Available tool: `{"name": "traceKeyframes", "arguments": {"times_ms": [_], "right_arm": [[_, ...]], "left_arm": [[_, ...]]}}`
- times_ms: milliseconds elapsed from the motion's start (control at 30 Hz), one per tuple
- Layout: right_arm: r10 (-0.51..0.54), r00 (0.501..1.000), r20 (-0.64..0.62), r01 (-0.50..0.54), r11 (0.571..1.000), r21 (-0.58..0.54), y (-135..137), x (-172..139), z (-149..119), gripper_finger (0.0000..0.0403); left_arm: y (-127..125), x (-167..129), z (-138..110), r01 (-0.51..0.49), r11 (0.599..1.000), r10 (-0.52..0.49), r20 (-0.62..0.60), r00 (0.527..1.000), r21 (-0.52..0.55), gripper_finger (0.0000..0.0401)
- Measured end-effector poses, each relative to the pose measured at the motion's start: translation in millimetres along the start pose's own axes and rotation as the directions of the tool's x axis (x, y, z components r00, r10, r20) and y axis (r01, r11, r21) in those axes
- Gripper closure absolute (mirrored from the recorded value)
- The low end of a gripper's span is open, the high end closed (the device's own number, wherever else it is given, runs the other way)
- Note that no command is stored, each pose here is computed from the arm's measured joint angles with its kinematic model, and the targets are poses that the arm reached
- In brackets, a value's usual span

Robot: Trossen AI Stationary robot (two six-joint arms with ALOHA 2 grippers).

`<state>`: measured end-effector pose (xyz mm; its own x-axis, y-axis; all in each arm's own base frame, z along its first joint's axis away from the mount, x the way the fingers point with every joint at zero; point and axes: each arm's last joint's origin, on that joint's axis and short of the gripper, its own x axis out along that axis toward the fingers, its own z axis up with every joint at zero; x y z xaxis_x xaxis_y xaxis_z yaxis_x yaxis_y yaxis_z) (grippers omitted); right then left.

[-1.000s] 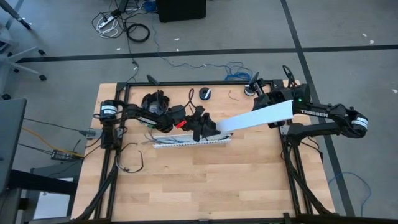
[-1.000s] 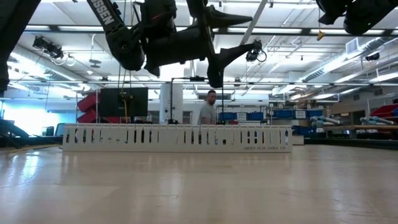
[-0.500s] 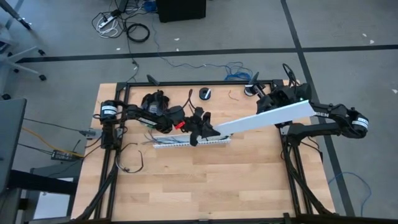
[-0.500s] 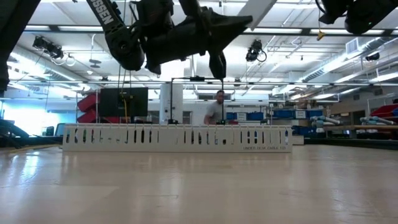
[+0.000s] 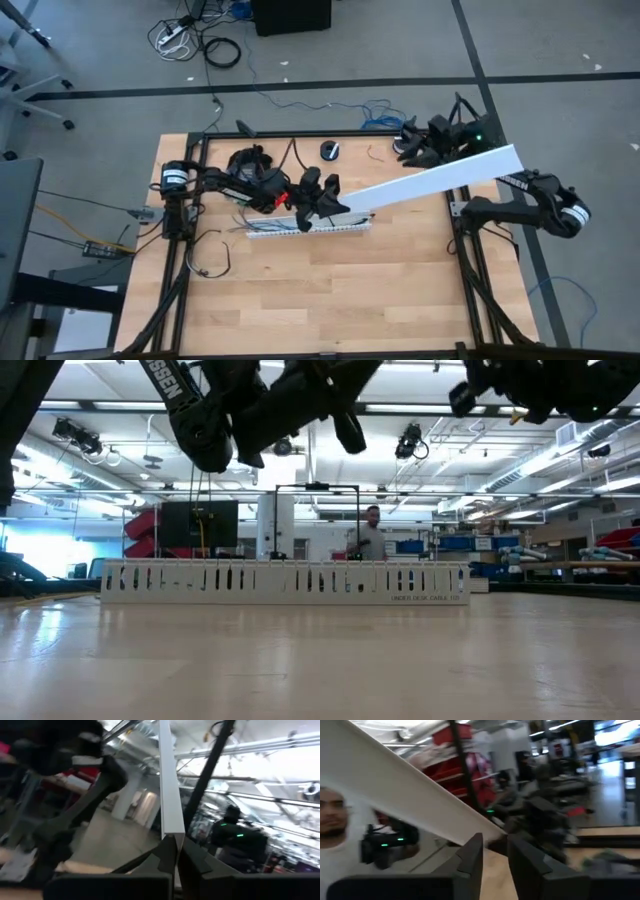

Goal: Ziptie cables
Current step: Close the white cable duct

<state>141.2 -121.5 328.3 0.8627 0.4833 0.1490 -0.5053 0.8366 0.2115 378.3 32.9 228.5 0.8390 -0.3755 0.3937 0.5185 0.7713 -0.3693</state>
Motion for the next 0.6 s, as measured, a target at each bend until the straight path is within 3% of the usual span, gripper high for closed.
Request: {"name": "traceKeyframes", "arguments": {"times_ms": [133, 267, 433, 600], "right_arm": [[-0.115, 0.993, 0.012, 0.115, 0.993, -0.035, -6, -22, 3, 0.0309], [-0.262, 0.963, 0.062, 0.265, 0.962, -0.064, -10, -47, 8, 0.0308], [-0.453, 0.878, 0.156, 0.468, 0.880, -0.080, -10, -81, 15, 0.0311], [-0.548, 0.804, 0.232, 0.585, 0.799, -0.138, -2, -101, 21, 0.0312]], "left_arm": [[-4, 0, 3, 0.062, 0.998, -0.062, 0.005, 0.998, -0.015, 0.0401], [-3, -10, -7, 0.057, 0.996, -0.060, -0.044, 0.997, -0.066, 0.0401], [4, -44, -33, -0.072, 0.981, 0.045, -0.153, 0.987, -0.181, 0.0401], [8, -77, -51, -0.215, 0.933, 0.155, -0.217, 0.964, -0.290, 0.0401]]}}
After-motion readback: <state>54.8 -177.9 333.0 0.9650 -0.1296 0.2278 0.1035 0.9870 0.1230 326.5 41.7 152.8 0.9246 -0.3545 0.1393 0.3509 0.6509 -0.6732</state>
